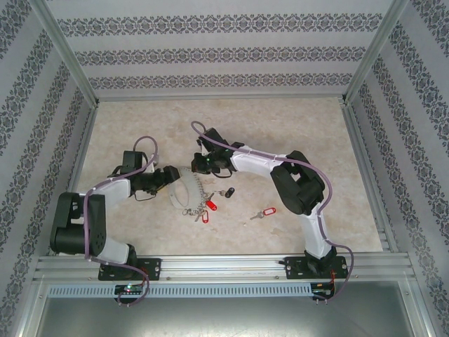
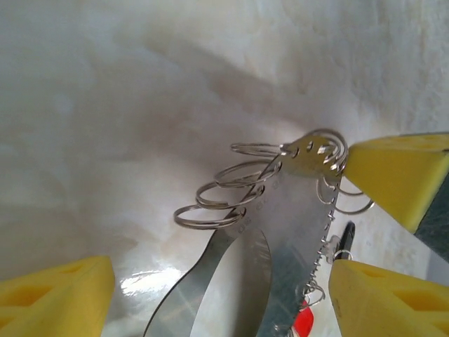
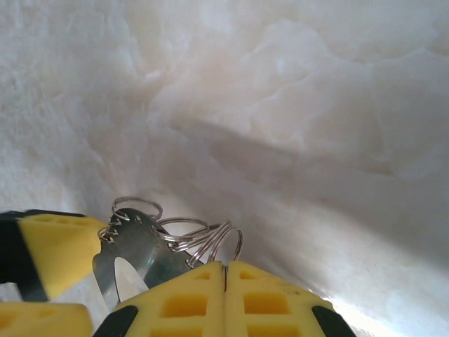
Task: Put the keys on the keyring
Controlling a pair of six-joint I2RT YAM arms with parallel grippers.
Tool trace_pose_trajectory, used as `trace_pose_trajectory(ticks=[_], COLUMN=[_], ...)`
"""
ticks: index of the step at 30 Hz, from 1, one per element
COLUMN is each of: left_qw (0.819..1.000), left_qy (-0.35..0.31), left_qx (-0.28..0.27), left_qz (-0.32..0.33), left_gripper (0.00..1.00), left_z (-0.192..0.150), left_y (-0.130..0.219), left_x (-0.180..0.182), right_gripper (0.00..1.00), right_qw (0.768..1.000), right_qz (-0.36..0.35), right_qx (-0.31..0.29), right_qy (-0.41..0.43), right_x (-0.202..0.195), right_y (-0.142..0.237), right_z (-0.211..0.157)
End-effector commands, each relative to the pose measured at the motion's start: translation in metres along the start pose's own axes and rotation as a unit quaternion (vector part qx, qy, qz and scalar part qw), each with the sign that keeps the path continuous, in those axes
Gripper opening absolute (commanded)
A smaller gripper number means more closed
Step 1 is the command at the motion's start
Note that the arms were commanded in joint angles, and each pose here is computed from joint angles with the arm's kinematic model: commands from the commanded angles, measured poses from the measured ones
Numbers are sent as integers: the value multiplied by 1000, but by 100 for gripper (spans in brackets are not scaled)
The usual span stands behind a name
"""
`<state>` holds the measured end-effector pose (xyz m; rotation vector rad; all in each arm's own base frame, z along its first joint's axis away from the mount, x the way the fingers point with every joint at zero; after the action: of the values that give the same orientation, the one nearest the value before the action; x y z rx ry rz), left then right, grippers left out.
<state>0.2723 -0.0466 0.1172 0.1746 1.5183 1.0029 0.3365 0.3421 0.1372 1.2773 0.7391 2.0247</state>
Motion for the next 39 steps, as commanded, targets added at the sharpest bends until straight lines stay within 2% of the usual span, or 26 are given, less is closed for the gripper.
trace_pose_trajectory(ticks=[1,6,9,15,18,21,22,25,29,32,35,37,39], left_qw=[998,998,998,998,998,997,996,992,983,966,938,917,900], left_qy=[-11,-2,0,-11,-21,-38,-47,-95,-172,-256,-346,-397,-435], left_qx=[23,29,24,-7,-28,-43,-45,-59,-48,-4,38,42,30], left_qz=[-63,-62,-64,-64,-53,-56,-56,-61,-52,-42,-8,-3,-21], left_gripper=[79,71,62,33,10,0,0,0,0,0,0,0,0], left_z=[-2,-7,-11,-13,-12,-11,-10,-10,-17,-27,-39,-41,-43], left_y=[-7,-9,-6,9,21,39,45,76,126,154,173,185,193], left_x=[-1,5,5,-5,-14,-30,-38,-69,-119,-153,-182,-202,-219], right_gripper=[0,0,0,0,0,6,10,34,56,59,58,58,59], right_qw=[999,999,999,998,998,999,998,996,988,976,955,935,905], right_qz=[41,43,29,18,20,32,40,57,50,38,21,8,6], right_qx=[-21,-23,-20,-16,-17,-26,-33,-63,-140,-200,-265,-303,-336], right_qy=[-3,-17,-29,-53,-52,-34,-24,1,33,75,129,184,260], right_x=[11,5,0,-12,-14,-9,-7,0,1,-2,-4,-6,-1], right_y=[5,2,0,-2,-1,8,13,40,101,154,201,220,238], right_z=[4,4,3,-1,-2,0,1,5,8,7,0,-13,-26])
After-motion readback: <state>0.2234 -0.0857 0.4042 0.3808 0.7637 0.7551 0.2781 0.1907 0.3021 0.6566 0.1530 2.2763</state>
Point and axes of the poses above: each hand's point on the last joint's axis, 136 mm out from that joint toward the fingers, its own y axis back along the fingers, its own x axis along the line the jaws close on, z = x × y, the point moved 10 cm from there along y, back along the fingers, and after that the axes turned 8 degrees about y, right-handed, at the moved point
